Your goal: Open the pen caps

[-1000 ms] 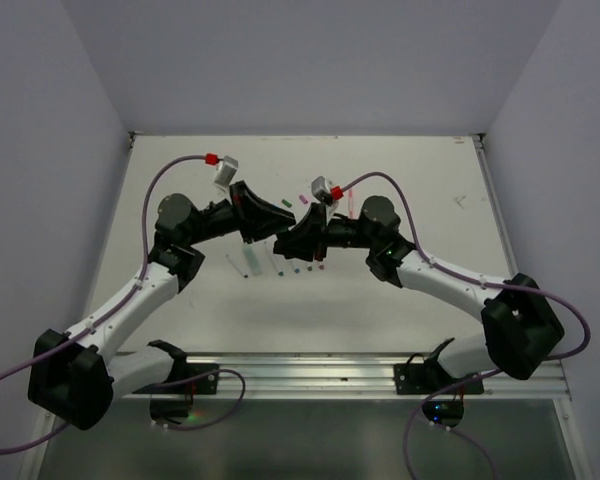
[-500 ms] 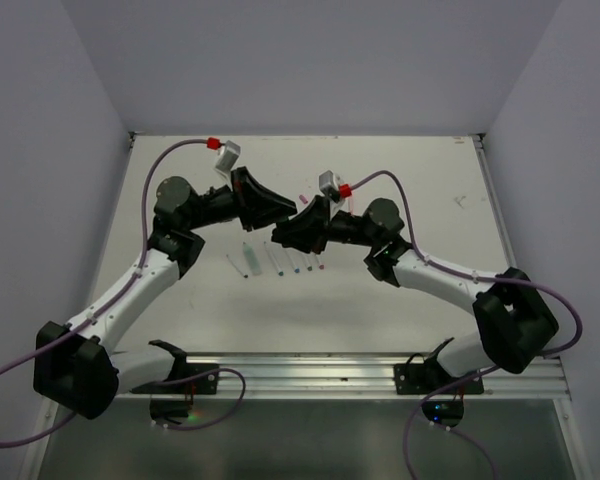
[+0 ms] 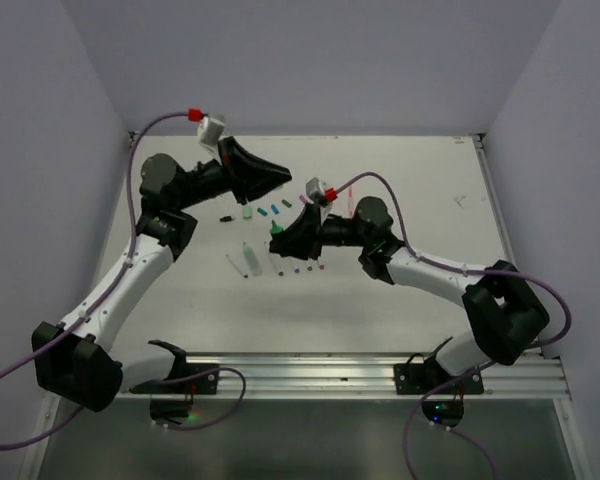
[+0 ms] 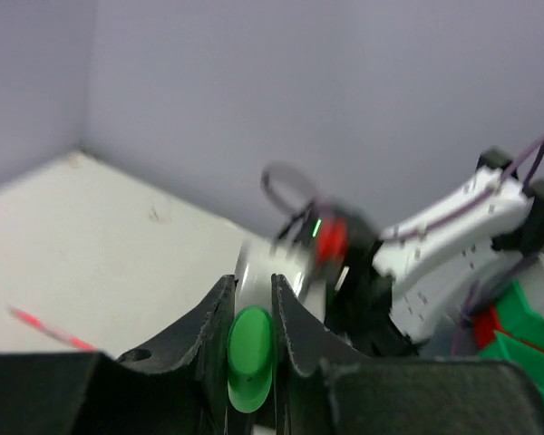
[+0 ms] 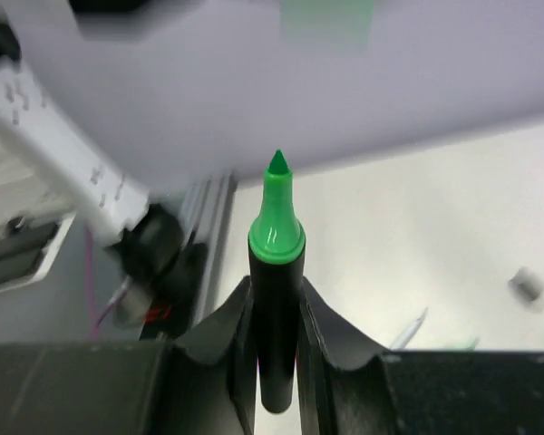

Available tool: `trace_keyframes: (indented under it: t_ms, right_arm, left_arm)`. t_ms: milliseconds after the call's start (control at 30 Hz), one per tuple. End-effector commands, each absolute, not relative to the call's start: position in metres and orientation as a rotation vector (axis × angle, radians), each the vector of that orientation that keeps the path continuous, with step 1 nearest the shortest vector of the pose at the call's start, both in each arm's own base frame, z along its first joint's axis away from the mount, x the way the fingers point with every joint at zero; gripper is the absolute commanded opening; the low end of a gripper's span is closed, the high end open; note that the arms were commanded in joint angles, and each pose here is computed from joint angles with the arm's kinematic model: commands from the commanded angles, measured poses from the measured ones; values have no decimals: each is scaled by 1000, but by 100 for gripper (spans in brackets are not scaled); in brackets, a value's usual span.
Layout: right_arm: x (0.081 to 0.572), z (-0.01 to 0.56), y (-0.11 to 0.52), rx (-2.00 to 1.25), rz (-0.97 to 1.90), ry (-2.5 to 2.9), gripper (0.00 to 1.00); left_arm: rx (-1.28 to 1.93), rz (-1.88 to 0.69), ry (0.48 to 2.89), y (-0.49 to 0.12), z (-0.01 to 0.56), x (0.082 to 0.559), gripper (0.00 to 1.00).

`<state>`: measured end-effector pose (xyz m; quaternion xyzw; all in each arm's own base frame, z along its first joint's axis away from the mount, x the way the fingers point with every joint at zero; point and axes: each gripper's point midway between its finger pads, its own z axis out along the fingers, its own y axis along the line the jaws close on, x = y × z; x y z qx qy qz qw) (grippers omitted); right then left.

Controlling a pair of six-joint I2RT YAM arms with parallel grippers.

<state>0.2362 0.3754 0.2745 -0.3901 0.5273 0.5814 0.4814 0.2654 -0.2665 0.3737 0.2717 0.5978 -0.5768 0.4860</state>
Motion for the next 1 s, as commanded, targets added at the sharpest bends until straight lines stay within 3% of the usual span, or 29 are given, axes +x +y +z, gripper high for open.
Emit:
trace_keyframes:
  t_ms: [0, 267, 467, 567, 700, 800, 967]
  right_arm:
    - [153, 105, 350, -1133, 1695, 1978, 0]
    - [147, 119, 350, -1165, 1760, 1966, 0]
    - [156, 151, 346, -1147, 1672, 1925, 0]
    - [170, 163, 340, -1092, 1578, 1928, 0]
    - [188, 175, 332, -1049, 1411, 1924, 0]
    - [193, 181, 325, -1031, 1330, 1912, 0]
    - [194, 185, 319, -1011, 1278, 1884, 0]
  left_arm:
    - [640, -1106, 748, -216, 579, 221, 0]
    - [663, -964, 725, -202, 591, 202, 0]
    - [493, -886, 985, -192, 540, 249, 0]
    - [335, -793, 1242, -180, 483, 297, 0]
    - [88, -566, 1696, -145, 364, 354, 0]
    - [-80, -350, 1965, -108, 286, 376, 0]
    - [-239, -167, 2211, -63, 199, 389, 0]
